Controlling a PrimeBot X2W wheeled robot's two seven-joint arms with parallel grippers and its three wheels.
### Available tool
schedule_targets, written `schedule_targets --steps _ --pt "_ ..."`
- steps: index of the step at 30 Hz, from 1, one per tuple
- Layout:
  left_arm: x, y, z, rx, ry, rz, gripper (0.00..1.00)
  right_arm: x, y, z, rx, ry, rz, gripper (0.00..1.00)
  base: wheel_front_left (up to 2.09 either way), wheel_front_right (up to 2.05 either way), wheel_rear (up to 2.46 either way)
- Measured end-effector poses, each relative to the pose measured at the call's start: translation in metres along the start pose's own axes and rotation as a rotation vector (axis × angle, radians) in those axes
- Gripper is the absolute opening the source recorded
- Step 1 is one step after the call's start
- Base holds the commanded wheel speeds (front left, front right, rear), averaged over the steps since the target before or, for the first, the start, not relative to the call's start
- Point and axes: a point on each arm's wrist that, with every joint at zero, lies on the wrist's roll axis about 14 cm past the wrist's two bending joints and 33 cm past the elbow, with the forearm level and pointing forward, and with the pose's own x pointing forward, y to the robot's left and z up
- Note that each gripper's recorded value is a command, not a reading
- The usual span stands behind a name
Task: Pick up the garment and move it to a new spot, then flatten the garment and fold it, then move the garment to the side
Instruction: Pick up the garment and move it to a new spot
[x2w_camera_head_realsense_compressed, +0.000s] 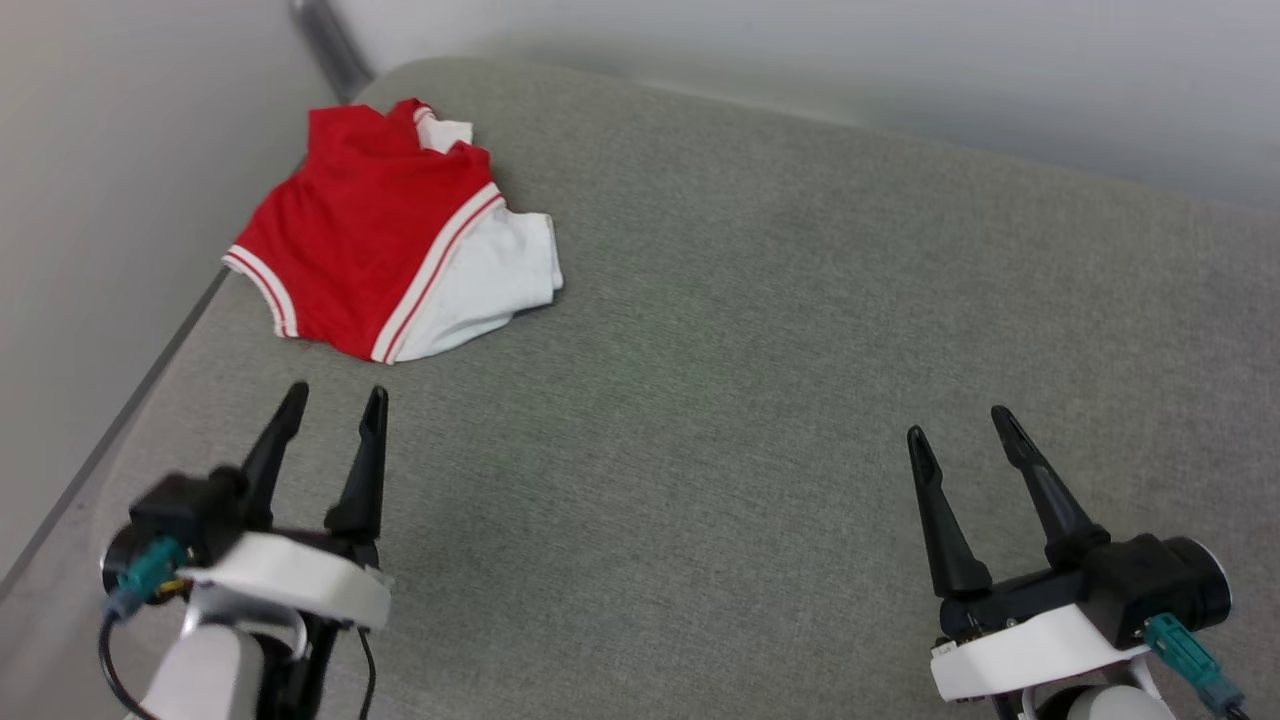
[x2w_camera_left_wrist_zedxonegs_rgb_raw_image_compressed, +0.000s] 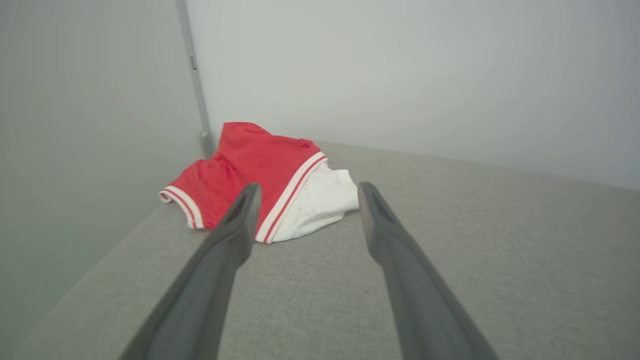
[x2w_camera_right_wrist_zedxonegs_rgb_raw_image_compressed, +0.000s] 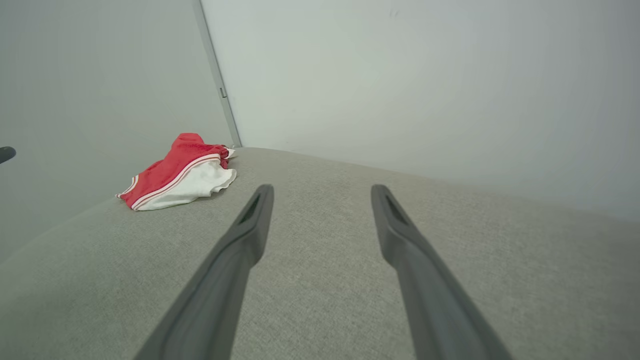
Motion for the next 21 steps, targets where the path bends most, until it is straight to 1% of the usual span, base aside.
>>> schedule_targets --steps 3,8,10,14,18,21 --pt "0.04 0.003 -0.003 0.026 0.082 -0.066 1.0 0.002 -0.01 -0.01 -0.01 0.018 -0.018 1.0 0.0 0.0 0.0" --pt "0.095 0.008 -0.015 0.103 0.294 -0.151 1.0 0.001 -0.03 -0.025 -0.017 0.045 -0.061 1.0 0.0 0.0 0.0" --pt "0.112 0.01 -0.022 0.091 0.388 -0.162 1.0 0.0 -0.038 -0.029 -0.018 0.052 -0.079 1.0 0.0 0.0 0.0" --pt "0.135 0.016 -0.043 0.096 0.597 -0.172 1.0 -0.002 -0.053 -0.042 -0.02 0.077 -0.108 1.0 0.0 0.0 0.0" --pt "0.146 0.023 -0.069 0.139 0.796 -0.172 1.0 -0.005 -0.069 -0.054 -0.017 0.1 -0.148 1.0 0.0 0.0 0.0" --pt "0.148 0.016 -0.091 0.077 0.936 -0.181 1.0 -0.009 -0.078 -0.063 -0.014 0.121 -0.172 1.0 0.0 0.0 0.0"
